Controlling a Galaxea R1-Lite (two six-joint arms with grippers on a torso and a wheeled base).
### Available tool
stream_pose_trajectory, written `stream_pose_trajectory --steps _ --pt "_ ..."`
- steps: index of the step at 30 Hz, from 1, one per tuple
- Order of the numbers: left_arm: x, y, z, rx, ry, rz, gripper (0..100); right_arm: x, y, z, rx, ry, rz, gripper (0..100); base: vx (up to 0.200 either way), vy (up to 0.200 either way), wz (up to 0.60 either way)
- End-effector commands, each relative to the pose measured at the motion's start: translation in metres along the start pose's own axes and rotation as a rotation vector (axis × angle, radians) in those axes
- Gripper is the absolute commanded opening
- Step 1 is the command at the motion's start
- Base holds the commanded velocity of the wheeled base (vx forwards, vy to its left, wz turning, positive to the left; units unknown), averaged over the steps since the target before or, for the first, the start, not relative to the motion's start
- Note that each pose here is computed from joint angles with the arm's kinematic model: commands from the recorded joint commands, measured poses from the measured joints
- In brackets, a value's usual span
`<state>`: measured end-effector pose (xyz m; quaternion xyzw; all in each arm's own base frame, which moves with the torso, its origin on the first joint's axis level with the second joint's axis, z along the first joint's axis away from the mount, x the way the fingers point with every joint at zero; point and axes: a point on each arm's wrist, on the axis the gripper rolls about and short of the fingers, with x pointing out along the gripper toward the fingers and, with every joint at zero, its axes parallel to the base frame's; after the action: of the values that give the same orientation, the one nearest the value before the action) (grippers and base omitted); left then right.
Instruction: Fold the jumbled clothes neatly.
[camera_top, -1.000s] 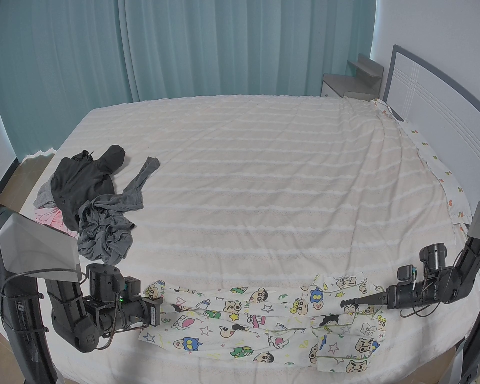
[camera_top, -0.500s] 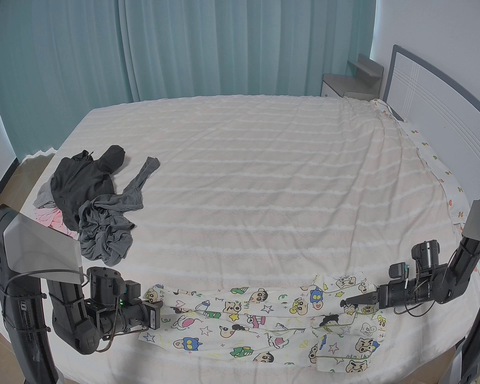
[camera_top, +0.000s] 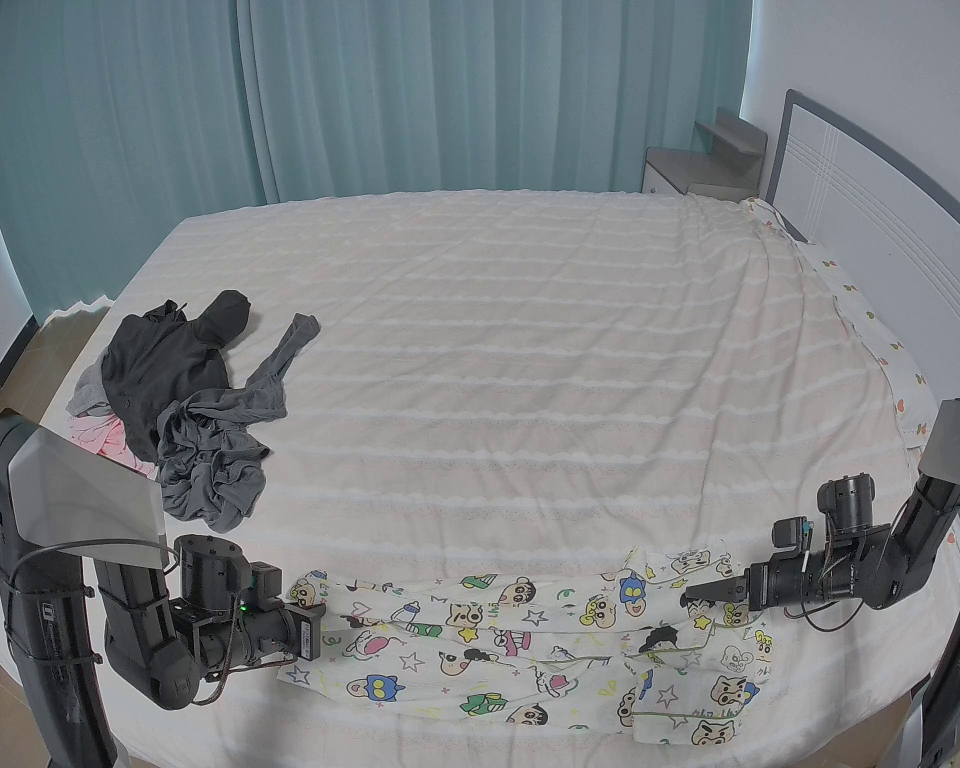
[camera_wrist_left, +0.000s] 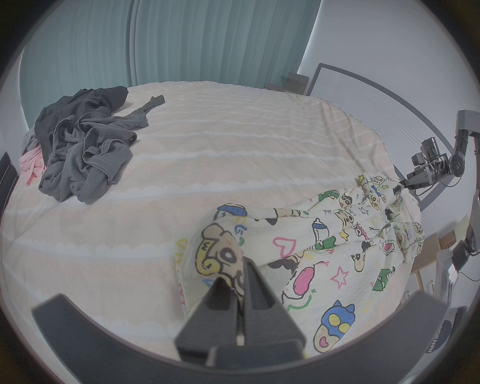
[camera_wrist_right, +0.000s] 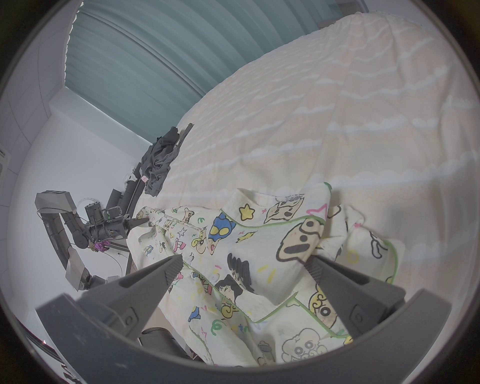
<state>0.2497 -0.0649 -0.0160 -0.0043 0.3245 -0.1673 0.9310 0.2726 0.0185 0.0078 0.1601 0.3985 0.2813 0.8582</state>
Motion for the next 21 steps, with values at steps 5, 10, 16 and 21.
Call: stream_pose_trajectory --steps 5,10,16,21 --pt "0.0 0.0 -0.001 -0.003 0.003 0.001 0 -0.011 -0.004 0.002 0.01 -0.034 -0.024 100 0.0 0.0 0.0" --pt "0.001 0.0 -0.001 -0.003 0.005 0.001 0 -0.019 -0.001 0.005 0.004 -0.057 -0.03 100 0.0 0.0 0.0" --pt "0.001 0.0 -0.001 -0.005 0.006 0.001 0 -0.021 0.001 0.005 -0.001 -0.06 -0.027 100 0.0 0.0 0.0" --pt "0.001 0.0 -0.002 -0.005 0.008 0.001 0 -0.018 0.003 0.003 -0.003 -0.049 -0.019 100 0.0 0.0 0.0"
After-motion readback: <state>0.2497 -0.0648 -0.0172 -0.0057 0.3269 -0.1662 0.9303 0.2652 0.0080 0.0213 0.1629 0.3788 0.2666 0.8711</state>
